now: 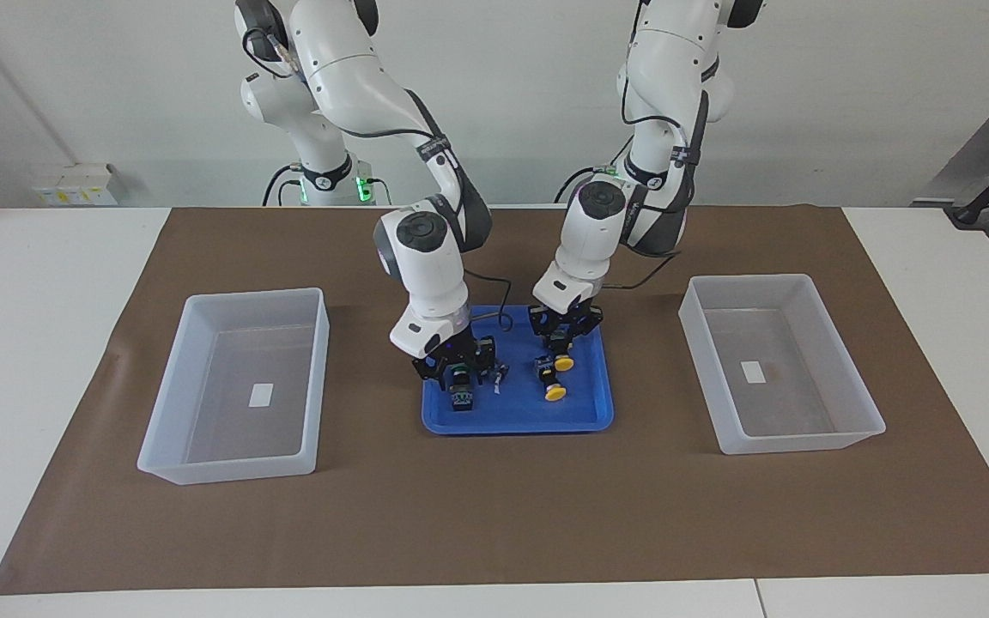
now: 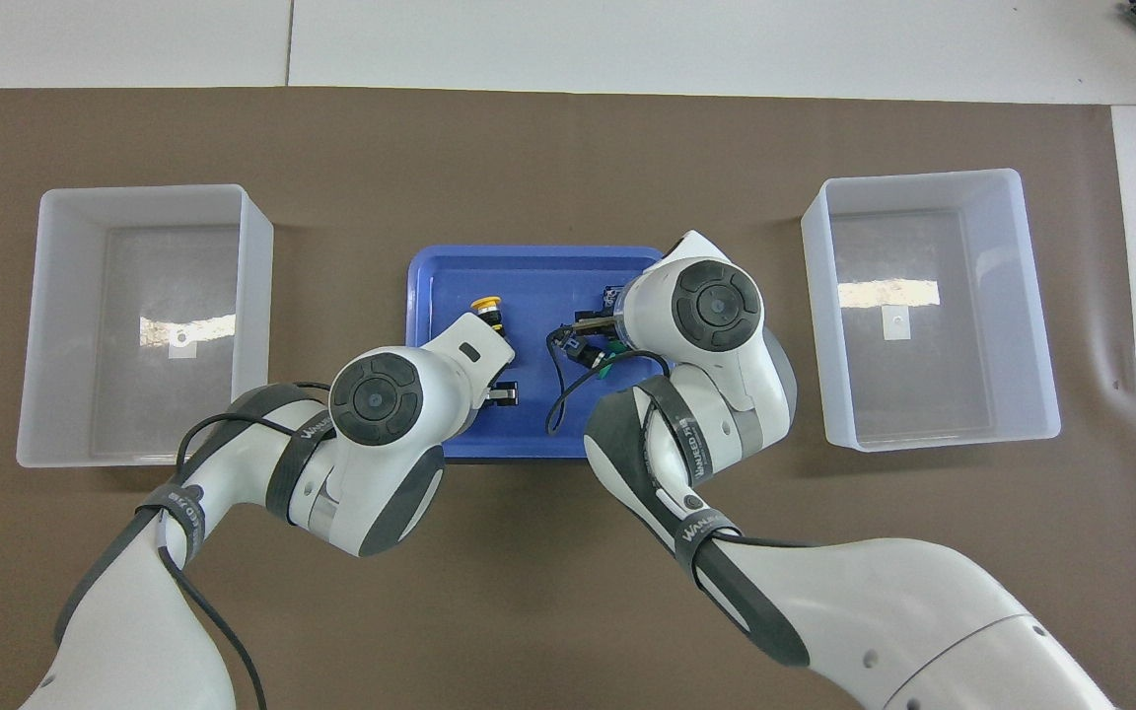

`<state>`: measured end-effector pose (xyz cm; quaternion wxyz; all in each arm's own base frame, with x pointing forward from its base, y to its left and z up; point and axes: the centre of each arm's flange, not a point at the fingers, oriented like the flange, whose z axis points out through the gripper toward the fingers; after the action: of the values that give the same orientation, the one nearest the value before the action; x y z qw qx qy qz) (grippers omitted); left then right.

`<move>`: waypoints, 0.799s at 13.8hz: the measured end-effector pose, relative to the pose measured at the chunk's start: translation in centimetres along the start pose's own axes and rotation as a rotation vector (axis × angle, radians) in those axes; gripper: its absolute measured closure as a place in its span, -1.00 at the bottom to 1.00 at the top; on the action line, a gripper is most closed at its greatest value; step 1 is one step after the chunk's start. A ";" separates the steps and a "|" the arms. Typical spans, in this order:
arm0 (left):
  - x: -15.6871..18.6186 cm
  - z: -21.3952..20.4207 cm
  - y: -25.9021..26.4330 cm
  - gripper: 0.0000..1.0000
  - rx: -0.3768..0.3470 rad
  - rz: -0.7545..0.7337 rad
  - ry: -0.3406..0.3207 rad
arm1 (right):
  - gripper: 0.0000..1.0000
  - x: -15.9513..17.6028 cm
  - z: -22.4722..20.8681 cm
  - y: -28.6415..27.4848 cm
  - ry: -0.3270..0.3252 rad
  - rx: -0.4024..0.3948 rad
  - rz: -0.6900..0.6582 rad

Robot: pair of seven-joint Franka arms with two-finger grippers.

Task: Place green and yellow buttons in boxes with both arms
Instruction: 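Grasp a yellow button with the left gripper while the right gripper grasps a green button, then drop the yellow button in its box while the right gripper drops the green one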

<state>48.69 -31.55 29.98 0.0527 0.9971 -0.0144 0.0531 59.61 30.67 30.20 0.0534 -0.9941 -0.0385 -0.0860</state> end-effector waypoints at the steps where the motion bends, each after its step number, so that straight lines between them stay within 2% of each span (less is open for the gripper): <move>1: 0.0 0.0 0.0 0.17 0.000 0.000 0.000 | 0.04 -0.1 0.3 0.0 -0.004 -0.002 -0.001; 2: 0.1 -0.1 0.0 0.17 -0.001 0.000 0.002 | 0.23 -0.1 0.3 -0.1 -0.004 -0.001 -0.002; 5: 1.5 -1.9 0.1 0.17 0.009 -0.010 -0.012 | 0.23 -0.1 0.3 -0.1 -0.008 -0.003 -0.002; 7: 4.1 -6.0 -0.9 0.17 0.020 -0.048 -0.022 | 0.23 0.2 -0.3 0.0 -0.025 -0.011 0.006; 9: 6.8 -11.0 -3.3 0.17 0.023 -0.100 -0.008 | 0.23 1.6 -3.4 0.8 -0.027 -0.014 0.042; 11: 9.3 -15.3 -6.8 0.17 0.021 -0.167 0.021 | 0.23 3.2 -9.1 3.5 -0.022 -0.014 0.089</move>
<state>56.59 -23.35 45.38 0.0467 0.9947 0.0697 0.0594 61.58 26.36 39.28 0.0498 -0.9961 0.0060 -0.0729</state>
